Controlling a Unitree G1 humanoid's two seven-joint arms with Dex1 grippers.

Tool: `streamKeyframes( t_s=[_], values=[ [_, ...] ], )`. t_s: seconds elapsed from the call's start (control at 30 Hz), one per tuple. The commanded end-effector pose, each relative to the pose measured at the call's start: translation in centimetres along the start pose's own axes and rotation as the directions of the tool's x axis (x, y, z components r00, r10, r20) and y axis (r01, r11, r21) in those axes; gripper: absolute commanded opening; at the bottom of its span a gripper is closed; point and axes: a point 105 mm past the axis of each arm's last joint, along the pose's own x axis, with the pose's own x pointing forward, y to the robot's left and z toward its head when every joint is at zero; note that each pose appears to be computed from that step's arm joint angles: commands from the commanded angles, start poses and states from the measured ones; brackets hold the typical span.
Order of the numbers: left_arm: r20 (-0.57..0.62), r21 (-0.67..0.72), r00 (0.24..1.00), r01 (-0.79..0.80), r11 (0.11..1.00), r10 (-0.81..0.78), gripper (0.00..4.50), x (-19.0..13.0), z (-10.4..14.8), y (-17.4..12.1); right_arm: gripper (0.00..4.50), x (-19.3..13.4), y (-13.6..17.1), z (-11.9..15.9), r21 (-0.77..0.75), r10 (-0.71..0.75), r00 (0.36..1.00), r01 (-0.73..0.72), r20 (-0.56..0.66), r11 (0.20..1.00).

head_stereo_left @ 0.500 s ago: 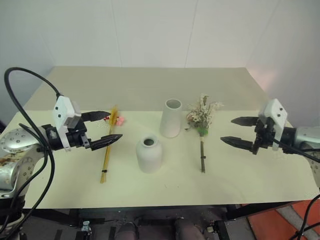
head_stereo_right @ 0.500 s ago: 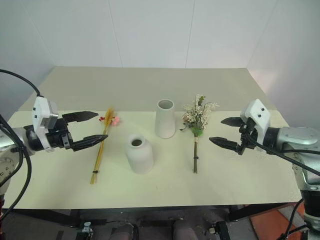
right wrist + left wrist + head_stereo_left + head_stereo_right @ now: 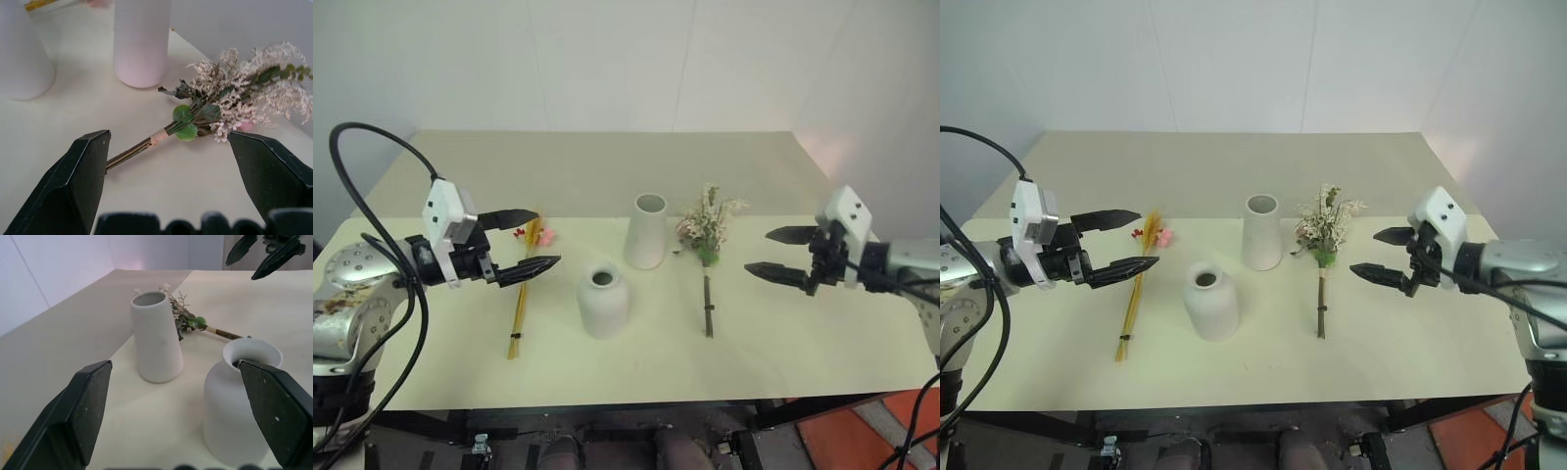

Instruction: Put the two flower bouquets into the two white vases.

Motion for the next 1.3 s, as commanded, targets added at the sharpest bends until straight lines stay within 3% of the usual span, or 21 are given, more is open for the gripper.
streamKeyframes(
  t_s=[0.03, 0.3, 0.57, 0.97, 1.07, 1.3],
  values=[
    [0.022, 0.068, 0.999, 0.027, 0.997, -0.029, 4.5, 0.8, 1.1, 0.5, 4.46, 1.6, -0.7, -1.1, 0.131, -0.089, 0.974, 0.118, -0.21, 0.984],
    [0.044, 0.106, 0.996, 0.074, 0.992, -0.079, 4.5, 2.3, 1.6, 1.5, 4.46, 4.9, 0.1, -0.5, 0.34, -0.023, 0.897, 0.19, -0.441, 0.921],
    [0.092, 0.11, 0.99, 0.101, 0.989, -0.111, 4.5, 2.8, 2.9, 1.7, 4.46, 8.1, -0.9, -2.5, 0.322, -0.08, 0.794, 0.334, -0.602, 0.886],
    [0.091, 0.104, 0.992, 0.077, 0.992, -0.087, 4.5, 2.4, 2.5, 1.5, 4.46, 11.6, -0.5, -3.3, 0.371, -0.061, 0.796, 0.347, -0.603, 0.862],
    [0.092, 0.114, 0.992, 0.077, 0.991, -0.087, 4.5, 2.3, 2.7, 1.4, 3.93, 11.9, -0.5, -3.3, 0.372, -0.067, 0.795, 0.354, -0.603, 0.858],
    [0.086, 0.122, 0.994, 0.062, 0.991, -0.073, 4.5, 2.2, 2.6, 1.9, 1.61, 11.6, 0.3, -2.4, 0.38, -0.024, 0.788, 0.323, -0.615, 0.867]
  ],
)
